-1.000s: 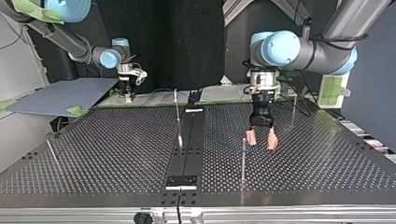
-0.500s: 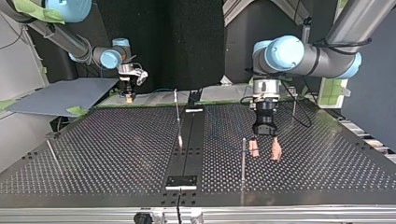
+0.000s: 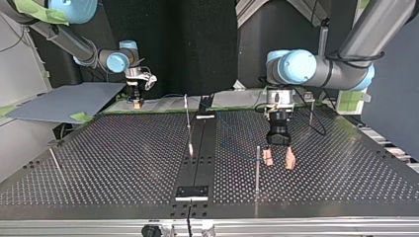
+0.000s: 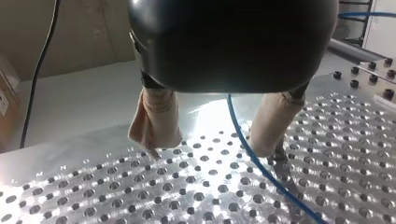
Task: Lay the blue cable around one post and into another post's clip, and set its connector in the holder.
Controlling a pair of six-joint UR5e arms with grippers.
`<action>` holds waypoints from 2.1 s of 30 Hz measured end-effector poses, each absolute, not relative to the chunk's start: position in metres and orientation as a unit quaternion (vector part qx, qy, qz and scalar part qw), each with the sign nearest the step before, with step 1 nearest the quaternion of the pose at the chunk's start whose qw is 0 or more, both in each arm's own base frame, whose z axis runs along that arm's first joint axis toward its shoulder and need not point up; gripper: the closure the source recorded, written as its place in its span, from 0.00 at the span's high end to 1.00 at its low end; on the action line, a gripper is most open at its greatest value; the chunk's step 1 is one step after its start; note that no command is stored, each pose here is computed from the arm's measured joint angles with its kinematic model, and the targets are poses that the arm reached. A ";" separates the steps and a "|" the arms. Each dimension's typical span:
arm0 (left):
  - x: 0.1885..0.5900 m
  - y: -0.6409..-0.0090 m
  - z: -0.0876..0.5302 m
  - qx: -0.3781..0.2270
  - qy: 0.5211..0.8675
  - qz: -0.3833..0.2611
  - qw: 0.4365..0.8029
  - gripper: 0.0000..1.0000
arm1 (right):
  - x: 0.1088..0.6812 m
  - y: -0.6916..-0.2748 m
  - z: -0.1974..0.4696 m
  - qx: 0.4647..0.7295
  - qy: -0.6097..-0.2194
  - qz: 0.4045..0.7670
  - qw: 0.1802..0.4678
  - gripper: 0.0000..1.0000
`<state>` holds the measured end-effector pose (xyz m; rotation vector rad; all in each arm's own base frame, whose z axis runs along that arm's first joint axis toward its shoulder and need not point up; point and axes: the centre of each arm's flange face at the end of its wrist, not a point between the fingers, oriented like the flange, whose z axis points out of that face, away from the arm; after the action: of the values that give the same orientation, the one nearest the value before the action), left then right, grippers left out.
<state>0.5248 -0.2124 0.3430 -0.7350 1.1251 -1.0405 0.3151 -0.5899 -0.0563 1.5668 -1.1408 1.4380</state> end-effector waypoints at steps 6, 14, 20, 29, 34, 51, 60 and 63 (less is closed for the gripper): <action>0.537 -0.220 0.336 -0.320 0.516 -0.459 0.648 1.00 | 0.315 -0.590 -0.056 0.607 -0.442 0.556 0.355 0.00; 0.548 -0.224 0.333 -0.313 0.525 -0.450 0.651 1.00 | 0.312 -0.590 -0.057 0.608 -0.445 0.553 0.355 0.00; 0.556 -0.227 0.322 -0.306 0.548 -0.426 0.652 1.00 | 0.306 -0.593 -0.057 0.607 -0.449 0.550 0.358 0.00; 0.565 -0.224 0.305 -0.305 0.573 -0.390 0.653 1.00 | 0.289 -0.602 -0.053 0.597 -0.463 0.540 0.371 0.00; 0.566 -0.221 0.305 -0.306 0.573 -0.385 0.655 1.00 | 0.283 -0.601 -0.043 0.597 -0.469 0.535 0.371 0.00; 0.567 -0.220 0.305 -0.305 0.573 -0.383 0.657 1.00 | 0.278 -0.588 0.028 0.583 -0.511 0.537 0.333 0.00; 0.566 -0.220 0.305 -0.305 0.575 -0.379 0.658 1.00 | 0.276 -0.597 0.079 0.559 -0.514 0.557 0.337 0.00; 0.565 -0.221 0.304 -0.304 0.577 -0.375 0.659 1.00 | 0.274 -0.605 0.099 0.552 -0.512 0.560 0.346 0.00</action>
<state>0.5651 -0.2212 0.3043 -0.6885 1.3067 -0.8494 0.2739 -0.6045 0.0986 1.4317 -1.3283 1.4532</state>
